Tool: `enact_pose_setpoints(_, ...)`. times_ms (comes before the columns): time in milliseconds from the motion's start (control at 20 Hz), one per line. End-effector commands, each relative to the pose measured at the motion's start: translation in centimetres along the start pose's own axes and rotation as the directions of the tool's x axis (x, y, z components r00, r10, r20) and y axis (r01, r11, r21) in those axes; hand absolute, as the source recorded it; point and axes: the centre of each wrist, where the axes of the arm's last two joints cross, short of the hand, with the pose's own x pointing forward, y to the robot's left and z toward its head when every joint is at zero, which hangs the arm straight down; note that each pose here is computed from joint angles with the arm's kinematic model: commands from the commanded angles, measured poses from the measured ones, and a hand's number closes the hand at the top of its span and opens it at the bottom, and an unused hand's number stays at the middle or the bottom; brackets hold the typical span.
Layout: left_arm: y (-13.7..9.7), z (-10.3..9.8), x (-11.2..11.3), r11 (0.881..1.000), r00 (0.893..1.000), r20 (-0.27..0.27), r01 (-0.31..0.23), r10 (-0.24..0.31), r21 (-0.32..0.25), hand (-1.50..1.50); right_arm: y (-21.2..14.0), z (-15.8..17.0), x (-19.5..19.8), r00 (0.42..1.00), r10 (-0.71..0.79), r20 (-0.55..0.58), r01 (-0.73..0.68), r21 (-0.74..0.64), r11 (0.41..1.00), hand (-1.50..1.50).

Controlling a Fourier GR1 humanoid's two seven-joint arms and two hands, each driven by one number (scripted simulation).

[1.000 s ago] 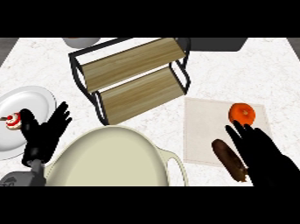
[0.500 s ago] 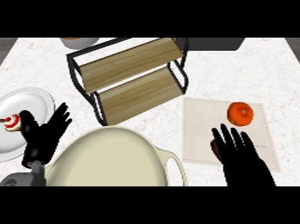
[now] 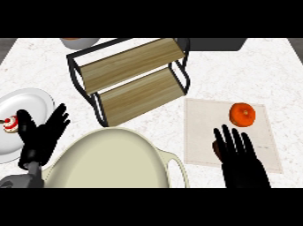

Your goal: Pick the sweet potato from the placemat and place it in the tiered shelf

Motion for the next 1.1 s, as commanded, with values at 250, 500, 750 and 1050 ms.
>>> enact_pose_setpoints(250,-0.6,0.0,-0.5,1.000,1.000,-0.014,-0.006,0.006,0.007,0.00,4.2,-2.0,-1.8,0.997,0.052,-0.048,-0.054,-0.037,0.998,-1.50)
enact_pose_setpoints(500,0.6,0.9,0.5,1.000,1.000,-0.007,-0.001,0.001,0.002,0.00,3.6,-2.2,-0.5,0.995,0.080,-0.066,-0.084,-0.060,0.995,-1.50)
enact_pose_setpoints(750,-0.2,-0.5,0.5,1.000,1.000,-0.010,-0.002,0.002,0.003,0.00,3.8,-4.8,-0.7,0.999,0.041,-0.028,-0.043,-0.071,0.997,-1.50)
enact_pose_setpoints(1050,0.8,-0.9,-0.6,1.000,1.000,-0.008,-0.010,0.010,0.019,0.00,4.9,-6.5,-0.9,0.999,0.042,-0.004,-0.043,-0.089,0.995,-1.50)
